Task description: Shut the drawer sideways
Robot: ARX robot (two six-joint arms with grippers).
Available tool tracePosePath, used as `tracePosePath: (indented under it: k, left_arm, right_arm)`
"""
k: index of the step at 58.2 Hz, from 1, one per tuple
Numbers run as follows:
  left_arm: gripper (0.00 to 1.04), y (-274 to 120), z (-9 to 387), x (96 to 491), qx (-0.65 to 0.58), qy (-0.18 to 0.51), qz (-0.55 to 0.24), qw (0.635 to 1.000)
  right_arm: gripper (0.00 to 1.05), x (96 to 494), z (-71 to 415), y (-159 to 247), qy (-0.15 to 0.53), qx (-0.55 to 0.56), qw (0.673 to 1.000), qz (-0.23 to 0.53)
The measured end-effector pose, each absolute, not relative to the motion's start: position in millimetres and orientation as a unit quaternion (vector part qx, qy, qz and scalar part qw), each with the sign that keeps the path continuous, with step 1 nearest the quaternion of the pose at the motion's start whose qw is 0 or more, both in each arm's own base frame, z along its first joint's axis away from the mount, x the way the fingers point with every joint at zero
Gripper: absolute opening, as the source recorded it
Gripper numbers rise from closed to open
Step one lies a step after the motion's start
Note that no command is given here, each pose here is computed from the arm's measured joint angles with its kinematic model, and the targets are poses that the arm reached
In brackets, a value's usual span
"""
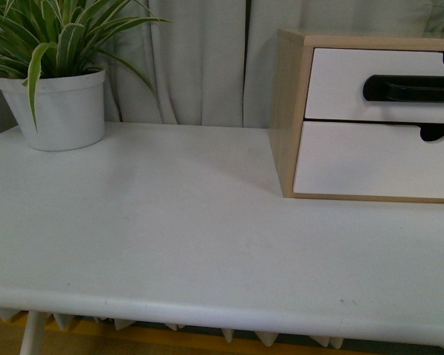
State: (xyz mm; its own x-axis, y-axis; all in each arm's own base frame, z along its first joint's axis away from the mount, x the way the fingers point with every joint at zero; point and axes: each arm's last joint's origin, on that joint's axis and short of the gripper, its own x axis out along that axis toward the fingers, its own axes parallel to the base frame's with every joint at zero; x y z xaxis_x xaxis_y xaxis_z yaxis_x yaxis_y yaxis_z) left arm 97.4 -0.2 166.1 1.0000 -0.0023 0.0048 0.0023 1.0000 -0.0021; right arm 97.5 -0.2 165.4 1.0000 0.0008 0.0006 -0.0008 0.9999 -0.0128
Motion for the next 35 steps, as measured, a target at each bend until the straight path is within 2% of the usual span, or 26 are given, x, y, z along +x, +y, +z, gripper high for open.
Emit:
tracePosePath:
  k: [1, 15, 17, 21, 35]
  left_arm:
    - [0.56, -0.2, 166.1, 97.4, -0.001, -0.002, -0.001, 1.0]
    - [0.97, -0.2, 166.1, 97.4, -0.001, -0.002, -0.001, 1.0]
    - [1.0, -0.2, 166.3, 97.4, -0.001, -0.003, -0.001, 1.0]
    - [0.98, -0.2, 166.1, 97.4, -0.001, -0.002, -0.001, 1.0]
    - [0.98, -0.2, 166.1, 97.4, -0.001, -0.002, -0.001, 1.0]
  right_arm:
    - [0.4, 97.5, 165.4, -0.2, 0.0, -0.006, 1.0, 0.0]
    - [0.79, 97.5, 165.4, -0.2, 0.0, -0.006, 1.0, 0.0]
    - [0.86, 97.5, 165.4, -0.2, 0.0, -0.006, 1.0, 0.0]
    - [0.97, 97.5, 165.4, -0.2, 0.0, -0.006, 1.0, 0.0]
    - [0.95, 97.5, 165.4, -0.2, 0.0, -0.005, 1.0, 0.0]
